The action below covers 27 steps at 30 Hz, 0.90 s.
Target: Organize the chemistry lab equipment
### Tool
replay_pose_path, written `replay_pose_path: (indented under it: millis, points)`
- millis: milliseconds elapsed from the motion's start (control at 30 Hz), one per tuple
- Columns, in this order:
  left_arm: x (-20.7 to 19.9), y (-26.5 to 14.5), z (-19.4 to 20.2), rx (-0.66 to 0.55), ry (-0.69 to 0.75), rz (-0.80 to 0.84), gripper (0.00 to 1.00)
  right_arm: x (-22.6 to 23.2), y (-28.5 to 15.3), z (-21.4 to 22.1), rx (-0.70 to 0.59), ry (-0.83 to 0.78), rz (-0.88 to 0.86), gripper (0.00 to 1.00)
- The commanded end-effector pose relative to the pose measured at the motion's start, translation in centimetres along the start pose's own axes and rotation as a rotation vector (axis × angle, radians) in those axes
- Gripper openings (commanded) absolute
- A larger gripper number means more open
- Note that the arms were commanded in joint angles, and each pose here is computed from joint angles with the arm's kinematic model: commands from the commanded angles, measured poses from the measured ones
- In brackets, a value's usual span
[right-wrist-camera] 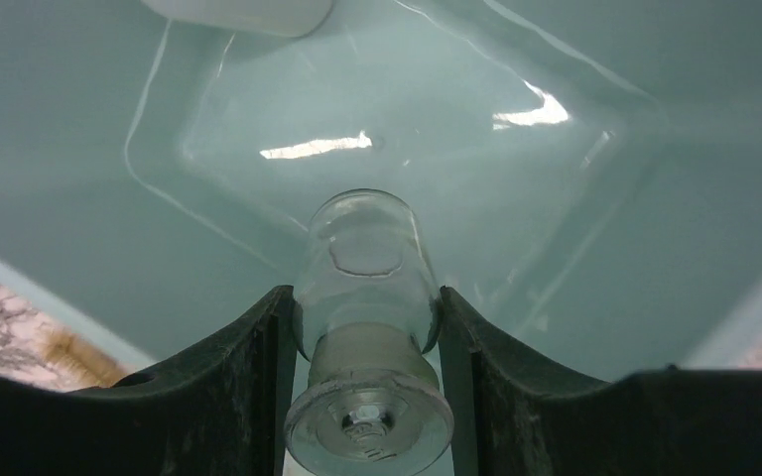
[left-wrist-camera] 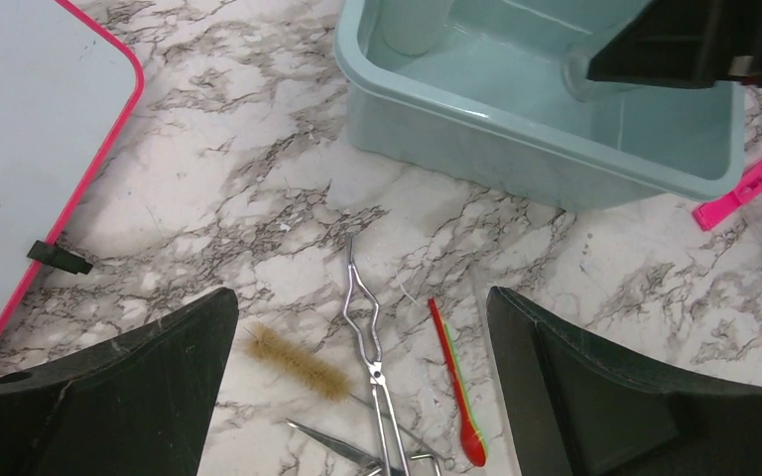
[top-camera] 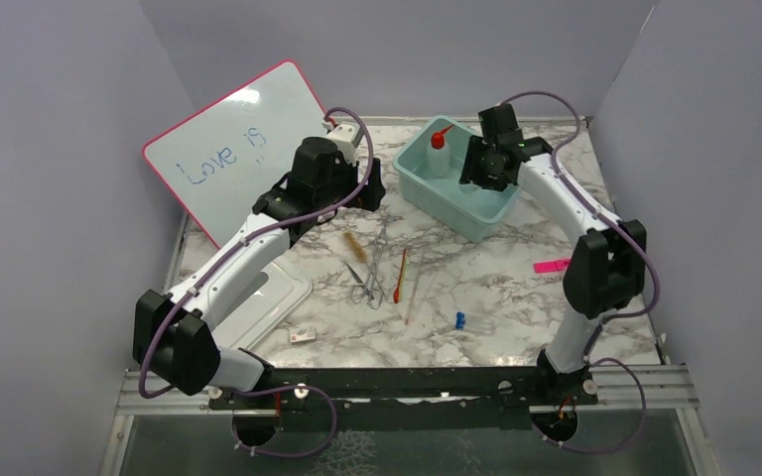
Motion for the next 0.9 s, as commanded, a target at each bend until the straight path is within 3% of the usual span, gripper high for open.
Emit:
replay_pose_path:
  millis: [0,333,700,867]
  points:
    - [0.6,0.2,-1.2,-0.011,0.024,-0.047,0.99,2.3,4.0,-1.5,-0.023,-0.042,-0.004,0.42]
    - [1.4,1.7,-0.9,0.046,0.039,-0.092,0.99,2.4,11.6,-1.1,0.02,-0.08,0.101,0.44]
    - [2.4,2.5,-1.2,0.07,0.068,-0.133,0.99,2.1,15.8,-1.1,0.024,-0.131,0.14,0.48]
    - [2.4,3.2,-0.8,0.088,0.077,-0.123,0.99,2.3,16.3,-1.2,0.032,-0.148,0.132,0.63]
Point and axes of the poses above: each gripper's point midway between its finger pads, its own y axis out along the fingers, its own x axis along the line the jaws close on, z = x × y, the point moved 5 cm from there along -y, back along the fingers, and after that the axes turned 14 degrees about y, right-handed, at the moved point
